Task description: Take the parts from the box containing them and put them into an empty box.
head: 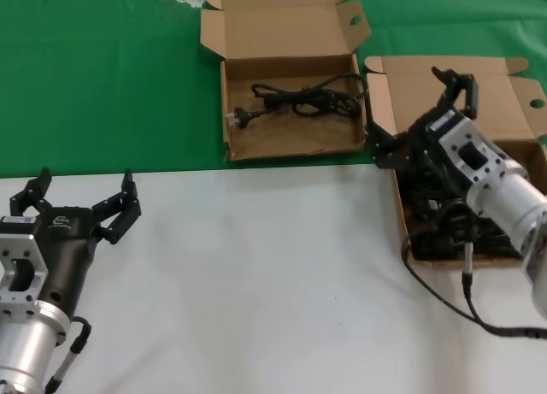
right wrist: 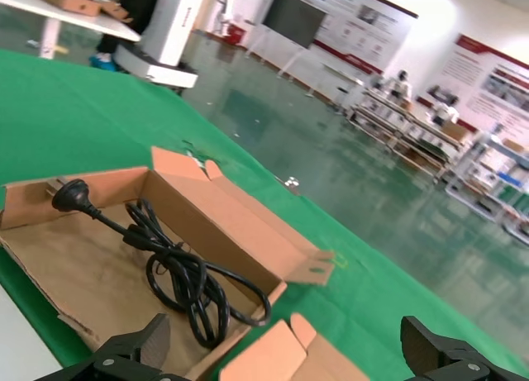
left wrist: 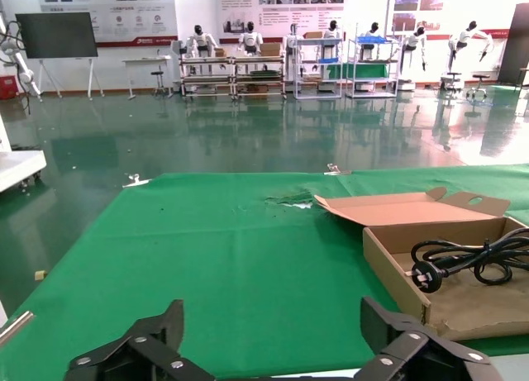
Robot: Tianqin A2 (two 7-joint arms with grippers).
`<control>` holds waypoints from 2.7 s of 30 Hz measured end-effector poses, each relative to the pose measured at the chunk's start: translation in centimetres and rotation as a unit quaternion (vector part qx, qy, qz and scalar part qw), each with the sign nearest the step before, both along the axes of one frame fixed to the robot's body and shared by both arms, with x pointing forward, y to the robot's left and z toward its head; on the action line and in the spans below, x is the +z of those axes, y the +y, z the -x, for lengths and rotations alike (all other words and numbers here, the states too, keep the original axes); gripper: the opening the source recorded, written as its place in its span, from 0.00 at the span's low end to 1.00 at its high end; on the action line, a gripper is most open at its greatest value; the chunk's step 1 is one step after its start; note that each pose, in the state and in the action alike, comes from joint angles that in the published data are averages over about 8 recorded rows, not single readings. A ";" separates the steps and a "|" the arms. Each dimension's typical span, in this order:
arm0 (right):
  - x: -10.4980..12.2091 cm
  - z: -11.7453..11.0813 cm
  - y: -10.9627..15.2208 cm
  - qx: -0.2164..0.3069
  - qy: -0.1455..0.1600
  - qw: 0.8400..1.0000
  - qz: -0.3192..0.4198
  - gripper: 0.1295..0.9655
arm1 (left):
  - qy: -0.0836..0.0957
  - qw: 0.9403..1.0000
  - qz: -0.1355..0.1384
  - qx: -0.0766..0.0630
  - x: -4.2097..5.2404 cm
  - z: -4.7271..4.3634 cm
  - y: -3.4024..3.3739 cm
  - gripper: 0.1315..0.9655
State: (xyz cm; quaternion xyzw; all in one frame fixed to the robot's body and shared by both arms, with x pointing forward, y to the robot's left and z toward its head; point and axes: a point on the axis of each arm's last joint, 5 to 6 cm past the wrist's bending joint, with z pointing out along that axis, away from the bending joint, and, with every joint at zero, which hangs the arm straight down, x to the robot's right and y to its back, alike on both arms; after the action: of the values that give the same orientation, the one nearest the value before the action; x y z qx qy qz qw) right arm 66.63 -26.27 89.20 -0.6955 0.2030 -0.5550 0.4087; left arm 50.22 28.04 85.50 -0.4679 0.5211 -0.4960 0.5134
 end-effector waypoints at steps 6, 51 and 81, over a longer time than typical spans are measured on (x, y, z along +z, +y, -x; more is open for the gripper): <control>-1.1 2.0 -0.3 -0.025 0.007 0.999 -0.041 1.00 | 0.000 1.000 0.000 0.000 0.00 0.00 0.00 0.79; -3.7 14.8 -1.7 -0.147 0.023 0.951 -0.271 1.00 | 0.000 1.000 0.000 0.000 0.00 0.00 0.00 1.00; -3.7 14.8 -1.7 -0.147 0.023 0.951 -0.271 1.00 | 0.000 1.000 0.000 0.000 0.00 0.00 0.00 1.00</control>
State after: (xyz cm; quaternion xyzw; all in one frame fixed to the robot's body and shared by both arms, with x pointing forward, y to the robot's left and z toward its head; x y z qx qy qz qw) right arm 51.78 -27.95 85.45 -0.5338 0.4549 -0.5167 0.4911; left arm 50.22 28.04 85.50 -0.4679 0.5210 -0.4961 0.5134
